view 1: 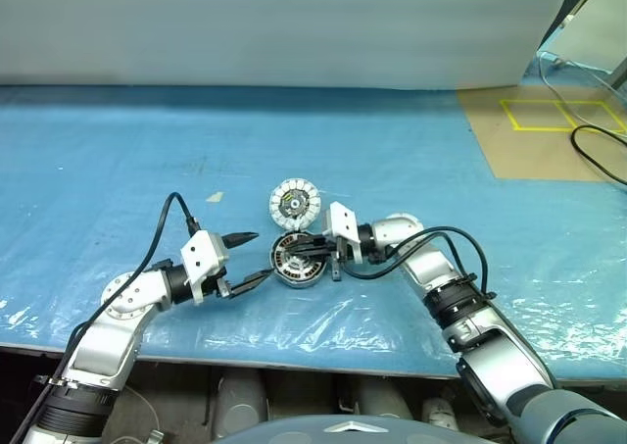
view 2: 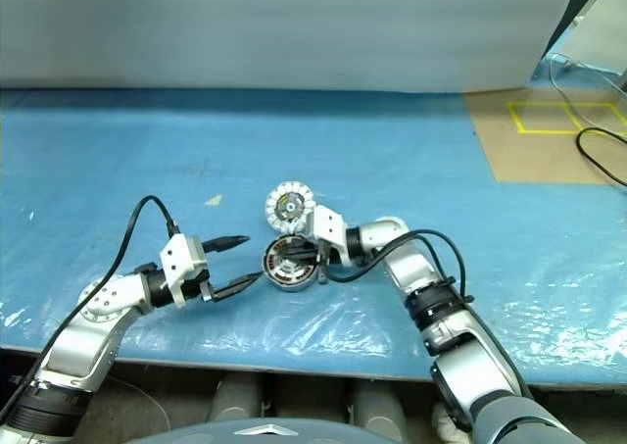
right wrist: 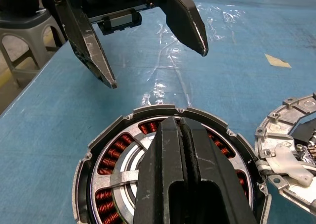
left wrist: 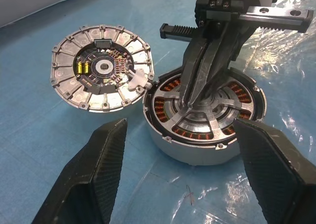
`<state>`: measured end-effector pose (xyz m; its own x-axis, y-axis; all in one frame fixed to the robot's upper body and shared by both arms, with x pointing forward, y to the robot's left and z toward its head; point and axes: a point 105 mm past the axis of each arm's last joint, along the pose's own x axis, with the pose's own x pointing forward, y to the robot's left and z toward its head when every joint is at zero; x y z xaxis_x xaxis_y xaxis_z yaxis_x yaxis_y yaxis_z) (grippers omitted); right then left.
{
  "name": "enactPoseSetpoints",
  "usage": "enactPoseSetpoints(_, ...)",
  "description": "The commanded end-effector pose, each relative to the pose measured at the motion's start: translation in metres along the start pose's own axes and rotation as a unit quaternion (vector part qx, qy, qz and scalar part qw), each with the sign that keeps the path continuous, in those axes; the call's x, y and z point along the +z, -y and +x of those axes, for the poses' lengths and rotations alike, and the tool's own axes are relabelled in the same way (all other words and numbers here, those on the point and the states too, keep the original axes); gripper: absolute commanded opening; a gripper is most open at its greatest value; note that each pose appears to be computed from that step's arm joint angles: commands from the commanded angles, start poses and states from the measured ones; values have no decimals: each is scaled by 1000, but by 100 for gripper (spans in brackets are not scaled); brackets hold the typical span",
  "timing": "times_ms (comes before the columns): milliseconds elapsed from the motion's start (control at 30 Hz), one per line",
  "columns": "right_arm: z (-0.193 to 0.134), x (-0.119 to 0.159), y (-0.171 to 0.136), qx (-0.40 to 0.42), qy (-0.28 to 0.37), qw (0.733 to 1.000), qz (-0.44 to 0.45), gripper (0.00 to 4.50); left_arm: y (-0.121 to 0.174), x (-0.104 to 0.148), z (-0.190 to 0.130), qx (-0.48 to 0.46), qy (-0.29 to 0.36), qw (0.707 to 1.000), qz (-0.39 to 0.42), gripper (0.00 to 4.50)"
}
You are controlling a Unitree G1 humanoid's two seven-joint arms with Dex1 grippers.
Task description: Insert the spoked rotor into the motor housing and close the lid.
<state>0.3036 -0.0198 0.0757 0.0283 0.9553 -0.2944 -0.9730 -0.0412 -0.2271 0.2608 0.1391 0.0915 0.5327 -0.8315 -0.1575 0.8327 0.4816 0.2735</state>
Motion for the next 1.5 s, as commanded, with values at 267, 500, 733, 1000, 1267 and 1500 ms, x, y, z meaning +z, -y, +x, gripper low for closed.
enactPoseSetpoints(267,-3,-29,-16,24,-49,998,29,6,-6,9,4,6,11,1000,18,363)
enactPoseSetpoints(500,-7,-8,0,-8,-5,1000,4,6,-48,9,-2,83,29,996,-21,363)
enactPoseSetpoints(733,-14,8,11,-28,12,999,-18,6,-75,10,-8,114,31,992,-38,363)
enactPoseSetpoints(1000,-16,20,15,-30,25,999,-24,0,-110,6,18,133,58,986,-80,240)
enactPoseSetpoints(1267,-19,25,15,-31,25,999,-28,0,-131,1,45,132,64,981,-128,4)
enactPoseSetpoints(1500,-25,24,9,-35,17,999,-26,0,-137,-10,64,91,30,977,-192,4)
